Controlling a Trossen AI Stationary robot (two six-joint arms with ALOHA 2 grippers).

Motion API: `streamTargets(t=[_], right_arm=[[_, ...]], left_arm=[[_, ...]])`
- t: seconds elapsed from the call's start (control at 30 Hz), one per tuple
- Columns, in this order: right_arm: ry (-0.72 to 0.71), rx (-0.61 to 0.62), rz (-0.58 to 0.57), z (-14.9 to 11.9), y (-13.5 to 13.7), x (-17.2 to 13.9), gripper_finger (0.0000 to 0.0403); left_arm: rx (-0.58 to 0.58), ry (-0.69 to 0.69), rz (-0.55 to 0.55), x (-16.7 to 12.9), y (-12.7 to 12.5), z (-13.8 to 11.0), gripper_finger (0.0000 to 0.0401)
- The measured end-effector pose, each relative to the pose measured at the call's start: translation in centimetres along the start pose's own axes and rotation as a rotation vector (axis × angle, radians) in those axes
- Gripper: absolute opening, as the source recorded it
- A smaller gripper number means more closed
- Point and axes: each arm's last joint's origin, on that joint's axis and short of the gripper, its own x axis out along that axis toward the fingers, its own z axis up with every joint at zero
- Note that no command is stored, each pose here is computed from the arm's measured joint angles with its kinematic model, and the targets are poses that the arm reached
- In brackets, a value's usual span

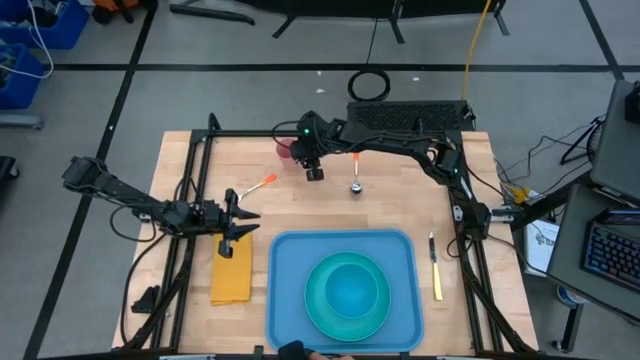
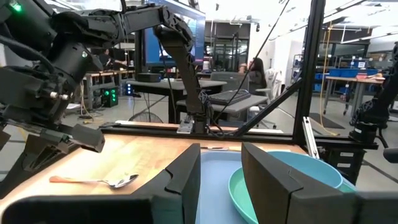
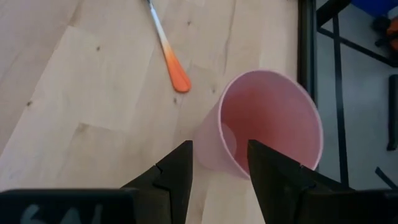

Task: Set up tray
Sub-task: Put the pink cup on the blue serving tray to the top right of the light blue plate

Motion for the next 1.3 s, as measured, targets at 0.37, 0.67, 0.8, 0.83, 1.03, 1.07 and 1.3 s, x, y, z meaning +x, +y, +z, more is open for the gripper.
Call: streamTargets(t=[0.37, 0.67, 0.8, 0.83, 1.03, 1.07, 1.3], right_arm=[[-0.024, 0.013, 0.015, 0.11, 0.01, 0.01, 0.0141], [-0.021, 0.023, 0.017, 0.08, 0.01, 0.01, 0.0141], [-0.033, 0.043, 0.033, 0.0, -0.1, -0.02, 0.0141], [-0.035, 0.048, 0.037, -0.02, -0.12, -0.03, 0.0141], [-0.034, 0.067, 0.035, -0.07, -0.2, -0.04, 0.0141], [-0.034, 0.07, 0.035, -0.08, -0.22, -0.04, 0.0141], [-0.026, 0.082, 0.033, -0.43, -0.58, -0.11, 0.0141]], left_arm=[[0.001, 0.004, -0.002, 0.0, -0.01, -0.04, 0.012], [0.001, 0.003, -0.002, 0.0, -0.01, -0.04, 0.012], [0.001, 0.004, -0.002, 0.0, -0.01, -0.04, 0.012], [0.001, 0.004, -0.002, 0.0, -0.01, -0.04, 0.012], [0.001, 0.003, -0.001, 0.0, -0.01, -0.03, 0.012], [0.001, 0.003, -0.002, 0.0, -0.01, -0.03, 0.012], [0.001, 0.004, -0.002, 0.0, -0.01, -0.04, 0.012]])
